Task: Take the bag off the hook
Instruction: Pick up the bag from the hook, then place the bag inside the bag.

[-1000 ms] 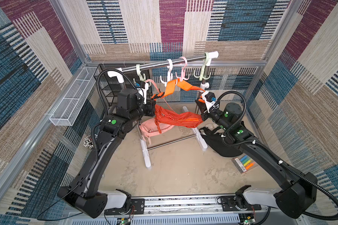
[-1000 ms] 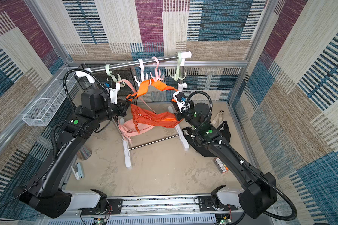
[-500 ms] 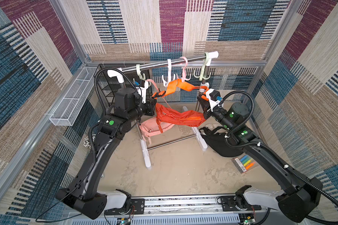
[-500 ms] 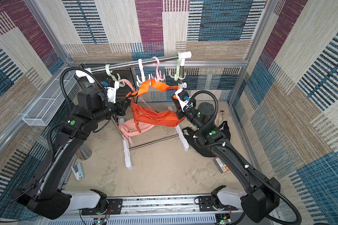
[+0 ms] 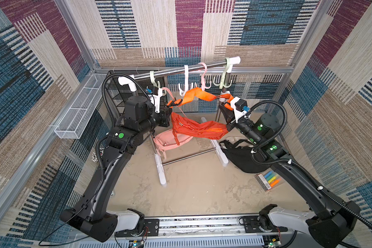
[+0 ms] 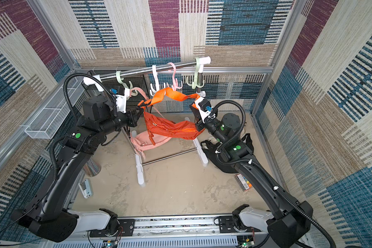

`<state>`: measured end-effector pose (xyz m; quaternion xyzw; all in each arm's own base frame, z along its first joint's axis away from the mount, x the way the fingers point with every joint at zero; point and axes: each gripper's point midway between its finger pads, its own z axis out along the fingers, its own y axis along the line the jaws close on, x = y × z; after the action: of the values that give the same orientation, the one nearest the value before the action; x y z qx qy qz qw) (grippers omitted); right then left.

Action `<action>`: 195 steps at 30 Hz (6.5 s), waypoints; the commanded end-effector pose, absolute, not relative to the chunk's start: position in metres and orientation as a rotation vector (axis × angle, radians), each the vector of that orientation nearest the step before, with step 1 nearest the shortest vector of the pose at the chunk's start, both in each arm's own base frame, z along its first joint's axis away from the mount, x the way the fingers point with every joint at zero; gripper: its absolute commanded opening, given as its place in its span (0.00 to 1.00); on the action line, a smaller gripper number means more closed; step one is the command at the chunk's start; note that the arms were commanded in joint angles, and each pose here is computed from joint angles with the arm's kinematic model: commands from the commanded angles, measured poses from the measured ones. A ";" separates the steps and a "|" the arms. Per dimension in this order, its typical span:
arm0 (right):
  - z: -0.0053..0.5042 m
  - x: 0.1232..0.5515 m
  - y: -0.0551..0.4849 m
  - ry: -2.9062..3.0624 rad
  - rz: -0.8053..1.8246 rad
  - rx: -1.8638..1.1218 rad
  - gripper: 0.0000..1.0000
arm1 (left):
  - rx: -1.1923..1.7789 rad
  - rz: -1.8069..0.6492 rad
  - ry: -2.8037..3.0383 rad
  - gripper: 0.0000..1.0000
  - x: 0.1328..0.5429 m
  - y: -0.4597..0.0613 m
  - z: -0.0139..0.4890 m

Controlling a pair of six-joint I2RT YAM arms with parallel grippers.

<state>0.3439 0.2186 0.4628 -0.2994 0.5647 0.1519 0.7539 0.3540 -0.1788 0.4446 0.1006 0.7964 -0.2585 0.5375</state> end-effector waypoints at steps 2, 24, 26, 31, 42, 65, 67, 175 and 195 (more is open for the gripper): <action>0.479 0.341 0.220 1.186 0.335 -0.657 0.18 | 0.211 -0.676 1.845 0.00 0.357 -0.184 0.465; 0.531 0.350 0.225 1.102 0.347 -0.622 0.18 | 0.210 -0.728 1.756 0.00 0.366 -0.191 0.521; 0.536 0.346 0.224 1.087 0.350 -0.620 0.18 | 0.212 -0.733 1.750 0.00 0.364 -0.191 0.523; 0.543 0.332 0.219 1.067 0.373 -0.606 0.17 | 0.217 -0.731 1.742 0.00 0.356 -0.188 0.525; 0.531 0.310 0.206 1.154 0.450 -0.569 0.17 | 0.218 -0.819 1.732 0.00 0.324 -0.185 0.521; 0.462 0.267 0.168 1.484 0.592 -0.393 0.15 | 0.266 -1.048 1.907 0.00 0.274 -0.200 0.437; 0.452 0.263 0.161 1.516 0.592 -0.350 0.15 | 0.279 -1.064 1.925 0.00 0.270 -0.202 0.426; 0.067 0.377 -0.023 2.496 0.116 0.484 0.09 | 0.301 -1.120 2.751 0.15 0.269 -0.370 0.106; 0.114 0.368 -0.030 2.489 0.107 0.504 0.74 | 0.467 -0.964 2.668 0.35 0.256 -0.343 0.165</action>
<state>0.3777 -0.0245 0.1122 0.1784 0.9345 0.0535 0.3033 0.2591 -0.3575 0.1614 0.1439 0.9132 -0.3607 0.1233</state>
